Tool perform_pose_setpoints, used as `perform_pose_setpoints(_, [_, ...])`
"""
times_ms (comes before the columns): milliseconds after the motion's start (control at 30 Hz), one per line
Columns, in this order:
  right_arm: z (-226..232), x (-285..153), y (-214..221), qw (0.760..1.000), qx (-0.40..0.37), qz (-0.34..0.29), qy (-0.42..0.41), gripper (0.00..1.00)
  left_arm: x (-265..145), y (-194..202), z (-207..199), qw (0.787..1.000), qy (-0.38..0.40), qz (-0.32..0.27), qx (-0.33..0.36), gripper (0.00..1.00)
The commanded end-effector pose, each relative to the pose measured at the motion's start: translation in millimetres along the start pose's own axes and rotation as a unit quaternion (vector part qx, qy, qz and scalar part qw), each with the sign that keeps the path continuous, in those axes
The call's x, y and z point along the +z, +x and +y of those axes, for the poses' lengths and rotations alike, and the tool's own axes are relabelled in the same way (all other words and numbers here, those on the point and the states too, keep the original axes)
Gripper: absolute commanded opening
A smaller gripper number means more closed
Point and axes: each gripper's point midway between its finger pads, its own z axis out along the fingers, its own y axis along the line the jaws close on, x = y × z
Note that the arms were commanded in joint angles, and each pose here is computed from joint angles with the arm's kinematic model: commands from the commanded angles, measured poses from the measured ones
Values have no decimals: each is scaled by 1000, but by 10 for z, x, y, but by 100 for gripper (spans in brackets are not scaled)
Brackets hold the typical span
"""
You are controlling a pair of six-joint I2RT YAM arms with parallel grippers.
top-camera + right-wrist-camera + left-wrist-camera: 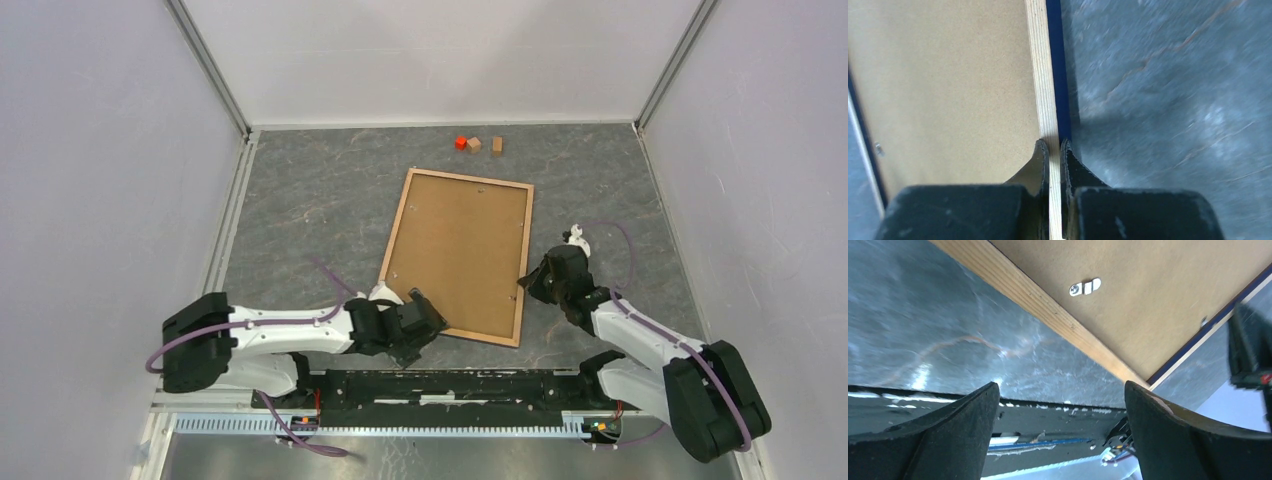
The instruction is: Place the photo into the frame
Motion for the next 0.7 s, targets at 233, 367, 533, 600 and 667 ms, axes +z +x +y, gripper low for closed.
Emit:
perform_pose_setpoints(233, [261, -85, 419, 985, 173, 20, -7, 0, -41, -789, -84, 994, 32, -67, -82, 78])
perform_pose_setpoints(367, [383, -87, 481, 984, 179, 23, -10, 0, 28, -705, -68, 997, -3, -46, -63, 73])
perform_pose_setpoints(533, [576, -130, 411, 984, 174, 7, -22, 3, 209, -628, 40, 995, -8, -25, -96, 73])
perform_pose_setpoints(600, [650, -160, 389, 988, 151, 5, -28, 19, 290, -692, 43, 996, -15, -28, -88, 70])
perform_pose_setpoints(667, [645, -188, 332, 993, 117, -7, -28, 38, 358, -780, 72, 996, -29, -34, -73, 65])
